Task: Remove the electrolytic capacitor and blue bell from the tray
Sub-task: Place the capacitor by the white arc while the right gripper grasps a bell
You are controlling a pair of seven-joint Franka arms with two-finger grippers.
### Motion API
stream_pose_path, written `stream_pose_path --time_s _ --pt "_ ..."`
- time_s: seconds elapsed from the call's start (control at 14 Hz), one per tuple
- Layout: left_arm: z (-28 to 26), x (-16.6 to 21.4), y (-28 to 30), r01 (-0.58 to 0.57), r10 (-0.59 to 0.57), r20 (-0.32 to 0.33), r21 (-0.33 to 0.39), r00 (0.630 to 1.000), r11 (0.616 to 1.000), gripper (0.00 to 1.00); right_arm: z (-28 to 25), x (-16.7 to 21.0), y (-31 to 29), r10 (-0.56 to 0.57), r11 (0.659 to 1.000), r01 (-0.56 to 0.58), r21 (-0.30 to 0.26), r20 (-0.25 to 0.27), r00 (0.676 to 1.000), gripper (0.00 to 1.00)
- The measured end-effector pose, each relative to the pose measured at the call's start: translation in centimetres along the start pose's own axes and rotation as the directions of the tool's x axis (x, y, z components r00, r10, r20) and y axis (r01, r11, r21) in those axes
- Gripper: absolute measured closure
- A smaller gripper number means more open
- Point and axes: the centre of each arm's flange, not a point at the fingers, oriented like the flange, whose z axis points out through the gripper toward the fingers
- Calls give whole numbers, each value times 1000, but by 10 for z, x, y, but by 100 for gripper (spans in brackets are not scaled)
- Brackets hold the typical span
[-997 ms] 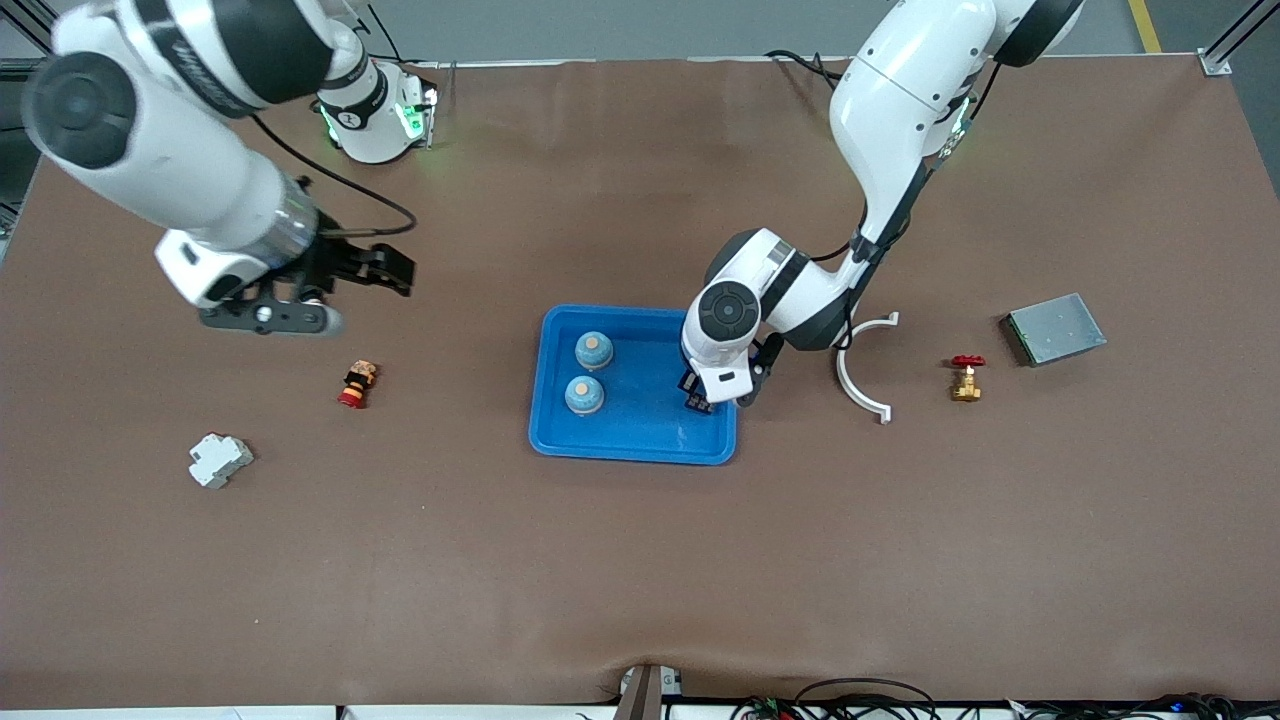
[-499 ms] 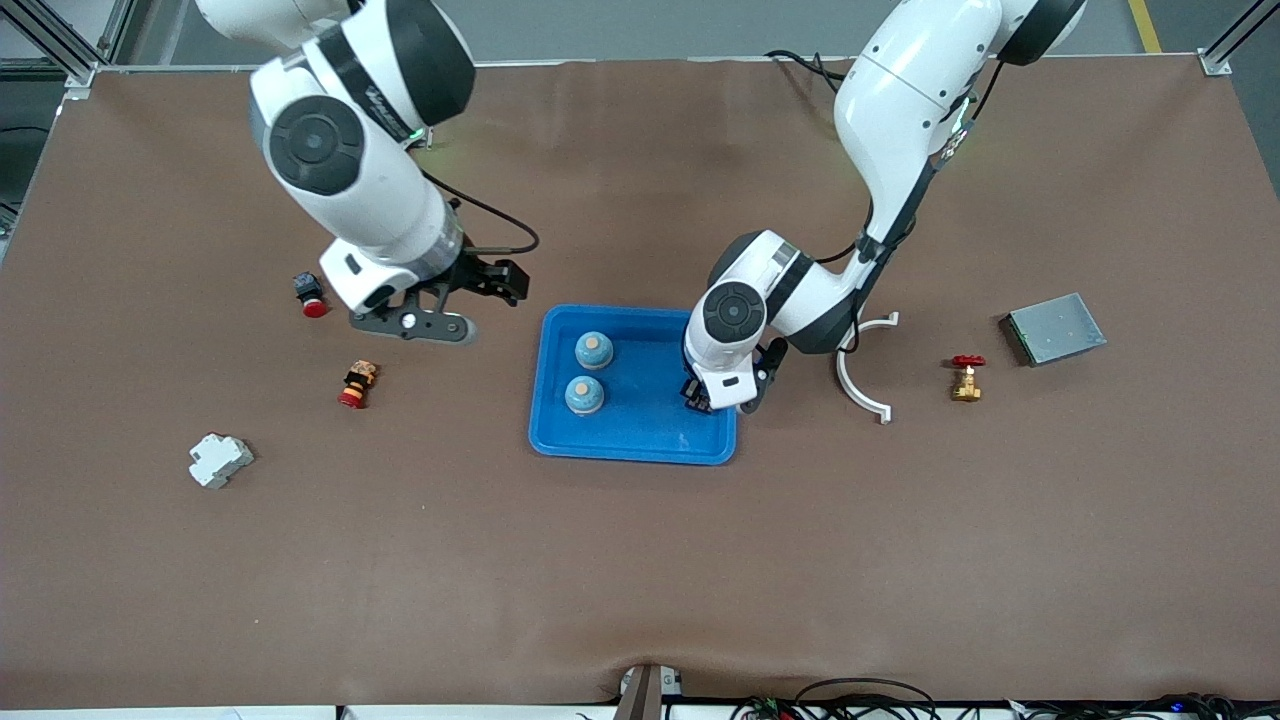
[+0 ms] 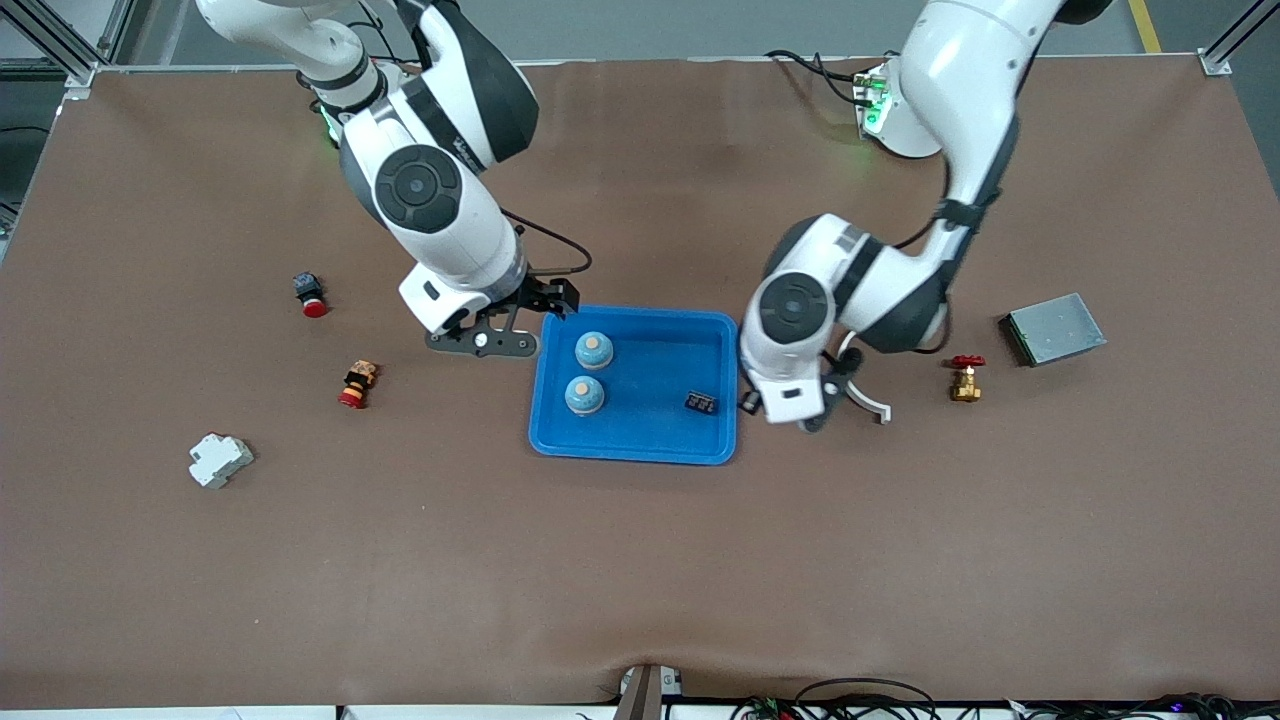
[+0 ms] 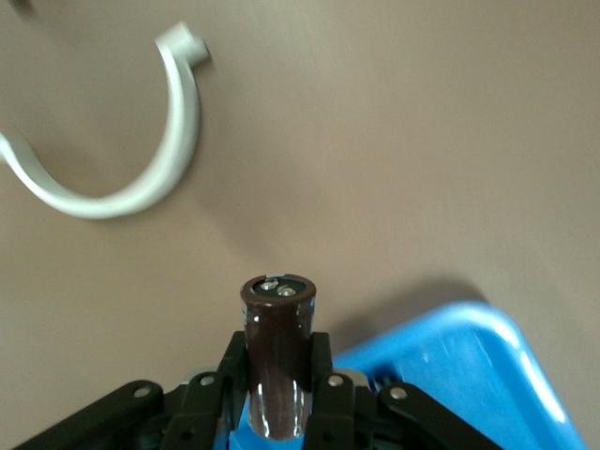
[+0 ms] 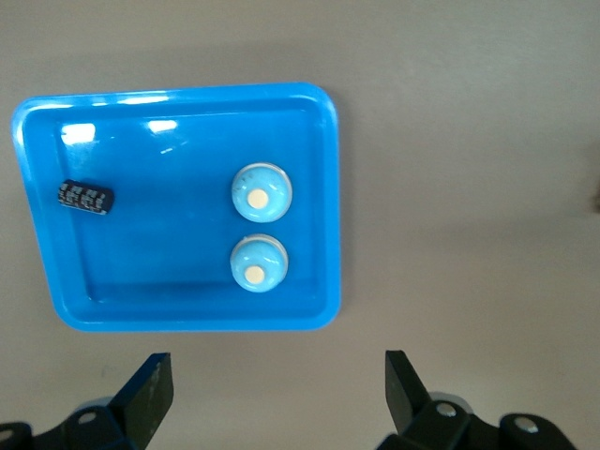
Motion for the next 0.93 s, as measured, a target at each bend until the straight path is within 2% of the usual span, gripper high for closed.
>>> stream_pose_path --time_s 0.36,0.57,0.93 --pt "0 101 -40 -65 64 28 58 998 996 70 25 4 -13 0 1000 1 22 -29 1000 0" --pt "18 146 -65 -106 101 59 90 993 990 70 45 5 -28 15 999 -13 39 -48 999 0" --pt "65 208 -113 -95 78 119 138 990 986 70 74 15 -32 22 999 -20 45 -58 998 0"
